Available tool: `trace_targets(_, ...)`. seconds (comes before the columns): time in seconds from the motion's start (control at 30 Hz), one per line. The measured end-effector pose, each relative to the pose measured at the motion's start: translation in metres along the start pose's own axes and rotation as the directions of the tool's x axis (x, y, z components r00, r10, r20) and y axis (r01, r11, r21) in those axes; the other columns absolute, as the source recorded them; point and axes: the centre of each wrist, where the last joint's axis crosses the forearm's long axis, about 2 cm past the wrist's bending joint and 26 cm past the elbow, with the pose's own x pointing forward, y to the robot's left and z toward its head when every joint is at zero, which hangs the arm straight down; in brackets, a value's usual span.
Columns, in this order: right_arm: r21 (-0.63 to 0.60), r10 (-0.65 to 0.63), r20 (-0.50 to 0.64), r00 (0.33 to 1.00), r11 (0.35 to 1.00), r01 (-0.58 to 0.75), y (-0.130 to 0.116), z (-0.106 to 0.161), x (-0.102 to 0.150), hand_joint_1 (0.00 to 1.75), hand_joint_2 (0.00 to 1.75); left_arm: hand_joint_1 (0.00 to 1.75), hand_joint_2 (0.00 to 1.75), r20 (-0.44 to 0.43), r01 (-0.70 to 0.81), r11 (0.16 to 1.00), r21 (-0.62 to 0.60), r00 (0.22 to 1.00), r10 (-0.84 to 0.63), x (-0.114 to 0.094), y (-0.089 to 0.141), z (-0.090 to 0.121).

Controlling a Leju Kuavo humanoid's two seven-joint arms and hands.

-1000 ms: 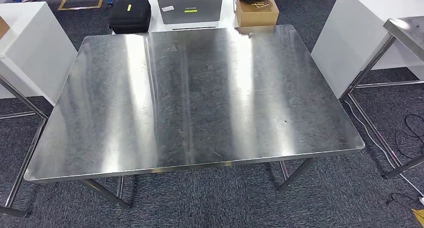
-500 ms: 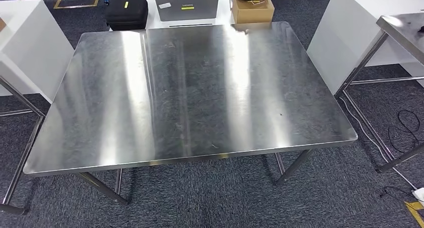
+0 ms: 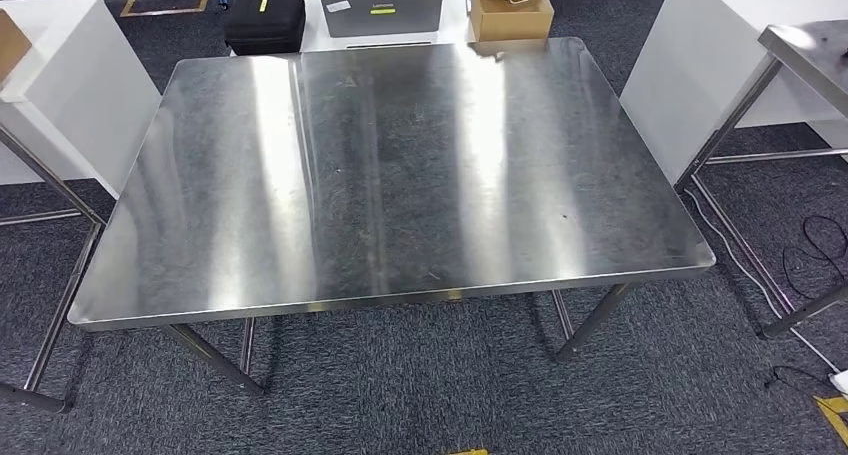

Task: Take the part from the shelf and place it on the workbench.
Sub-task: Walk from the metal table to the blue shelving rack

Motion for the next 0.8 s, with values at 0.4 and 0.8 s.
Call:
trace_targets(0.4, 0.006, 0.0, -0.005, 1.0, 1.0, 0.0, 0.0048, 0.0016, -0.0014, 0.0, 0.0, 0.0, 0.0, 0.001, 0.006, 1.0, 0.004, 1.0, -0.006, -0.0007, 0.0028, -0.0009)
trace_targets(0.8, 0.01, 0.013, -0.001, 1.0, 1.0, -0.013, 0.0067, 0.0023, -0.0016, 0.0, 0.0, 0.0, 0.0, -0.001, 0.002, 1.0, 0.01, 1.0, -0.002, 0.0, 0.003, -0.0014)
